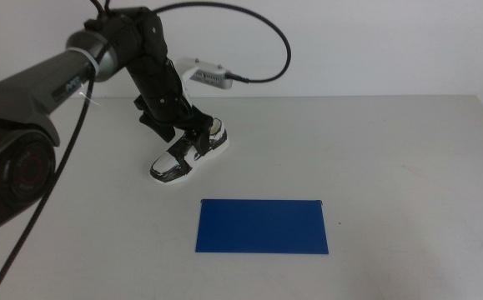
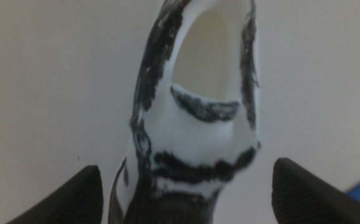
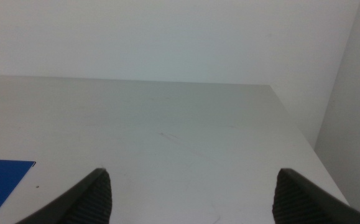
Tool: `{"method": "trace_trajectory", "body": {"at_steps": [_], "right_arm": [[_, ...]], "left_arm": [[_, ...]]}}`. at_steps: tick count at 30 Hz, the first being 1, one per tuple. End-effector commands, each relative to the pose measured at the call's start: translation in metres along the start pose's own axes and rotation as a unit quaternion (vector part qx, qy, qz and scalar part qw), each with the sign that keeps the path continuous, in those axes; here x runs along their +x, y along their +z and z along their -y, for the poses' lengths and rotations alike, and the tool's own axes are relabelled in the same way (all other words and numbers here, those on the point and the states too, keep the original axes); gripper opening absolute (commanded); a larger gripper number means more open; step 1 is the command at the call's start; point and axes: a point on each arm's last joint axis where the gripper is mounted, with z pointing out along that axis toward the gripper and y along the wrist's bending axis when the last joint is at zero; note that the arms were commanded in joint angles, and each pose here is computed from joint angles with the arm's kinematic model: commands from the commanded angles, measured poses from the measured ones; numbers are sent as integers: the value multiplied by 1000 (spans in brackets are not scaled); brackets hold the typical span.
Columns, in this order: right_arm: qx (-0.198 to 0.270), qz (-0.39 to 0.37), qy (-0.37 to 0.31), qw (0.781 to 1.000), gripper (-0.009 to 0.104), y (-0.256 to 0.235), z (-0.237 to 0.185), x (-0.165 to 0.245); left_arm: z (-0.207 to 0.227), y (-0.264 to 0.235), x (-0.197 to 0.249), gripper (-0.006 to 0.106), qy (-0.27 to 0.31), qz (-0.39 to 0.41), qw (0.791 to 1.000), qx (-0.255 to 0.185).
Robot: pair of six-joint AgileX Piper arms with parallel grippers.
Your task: Use one arm to grab the shoe from the table and place it on the mat.
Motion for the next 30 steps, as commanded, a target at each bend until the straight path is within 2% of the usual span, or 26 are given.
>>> {"method": "trace_trajectory", "body": {"at_steps": [1, 19, 20, 23, 30], "right_arm": [[6, 54, -11, 998, 66, -3, 1, -11], [6, 54, -11, 998, 66, -3, 1, -11], [6, 54, -11, 998, 66, -3, 1, -11], [6, 54, -11, 998, 66, -3, 1, -11], [6, 54, -11, 998, 66, -3, 1, -11]], "left_arm": [[10, -33, -11, 92, 13, 55, 998, -3], [7, -14, -20, 92, 15, 83, 996, -17], [7, -14, -20, 84, 15, 82, 996, -16], [7, -14, -19, 71, 15, 79, 997, -15], [6, -14, -18, 23, 17, 74, 997, -18]]}}
